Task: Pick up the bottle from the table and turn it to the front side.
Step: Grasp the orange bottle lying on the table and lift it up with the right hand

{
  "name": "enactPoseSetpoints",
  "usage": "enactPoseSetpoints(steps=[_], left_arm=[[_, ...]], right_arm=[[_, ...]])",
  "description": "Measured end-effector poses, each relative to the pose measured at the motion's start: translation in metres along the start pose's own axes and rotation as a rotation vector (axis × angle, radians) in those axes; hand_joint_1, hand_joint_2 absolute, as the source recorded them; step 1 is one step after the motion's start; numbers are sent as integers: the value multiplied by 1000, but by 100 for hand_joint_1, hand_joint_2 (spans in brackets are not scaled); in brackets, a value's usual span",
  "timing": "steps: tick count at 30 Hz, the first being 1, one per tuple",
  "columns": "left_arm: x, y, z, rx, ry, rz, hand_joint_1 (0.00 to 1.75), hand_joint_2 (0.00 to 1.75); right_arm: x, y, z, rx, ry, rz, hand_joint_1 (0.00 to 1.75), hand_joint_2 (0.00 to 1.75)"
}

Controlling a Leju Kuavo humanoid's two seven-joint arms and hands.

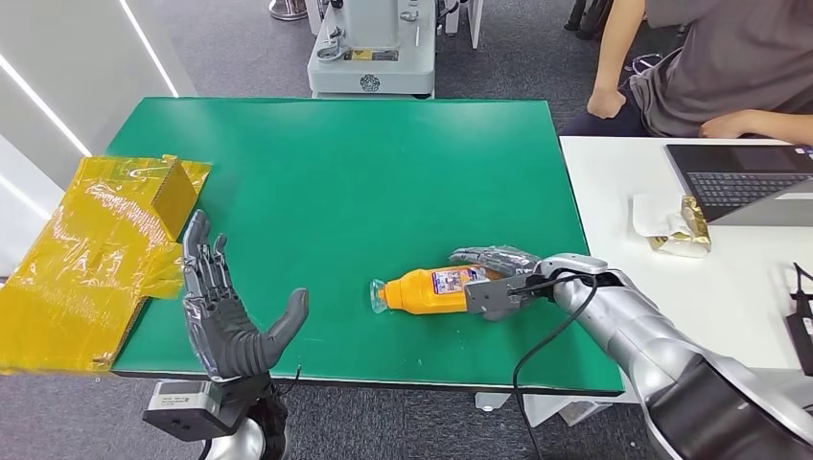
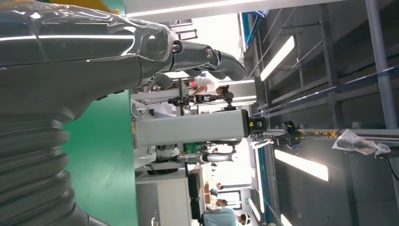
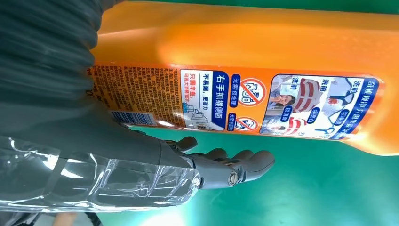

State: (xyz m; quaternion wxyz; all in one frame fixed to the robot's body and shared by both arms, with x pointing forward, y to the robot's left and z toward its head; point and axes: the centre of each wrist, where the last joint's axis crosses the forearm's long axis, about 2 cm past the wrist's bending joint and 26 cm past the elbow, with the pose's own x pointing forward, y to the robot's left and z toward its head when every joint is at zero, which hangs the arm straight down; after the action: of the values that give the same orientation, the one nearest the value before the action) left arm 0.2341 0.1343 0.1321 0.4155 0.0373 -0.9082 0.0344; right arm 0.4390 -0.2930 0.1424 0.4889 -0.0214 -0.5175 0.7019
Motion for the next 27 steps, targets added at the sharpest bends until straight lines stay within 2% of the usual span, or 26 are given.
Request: enactPoseSetpoints(steps=[18,19,22,23,27], left_arm=[[0,1,0,-4,0,3,0,175],[0,1,0,-4,0,3,0,175],[0,1,0,-4,0,3,0,175],[0,1,0,-4,0,3,0,175],[0,1,0,-4,0,3,0,175]], right_arm=[[-4,14,0,-11,15,-2,0,175],[-4,15,1,-11,16,-2,11,175],[-4,15,1,-11,16,-2,142,175],[-4,16,1,-11,16,-2,175,175],[-5,16,0,-19,16,3,175,175]])
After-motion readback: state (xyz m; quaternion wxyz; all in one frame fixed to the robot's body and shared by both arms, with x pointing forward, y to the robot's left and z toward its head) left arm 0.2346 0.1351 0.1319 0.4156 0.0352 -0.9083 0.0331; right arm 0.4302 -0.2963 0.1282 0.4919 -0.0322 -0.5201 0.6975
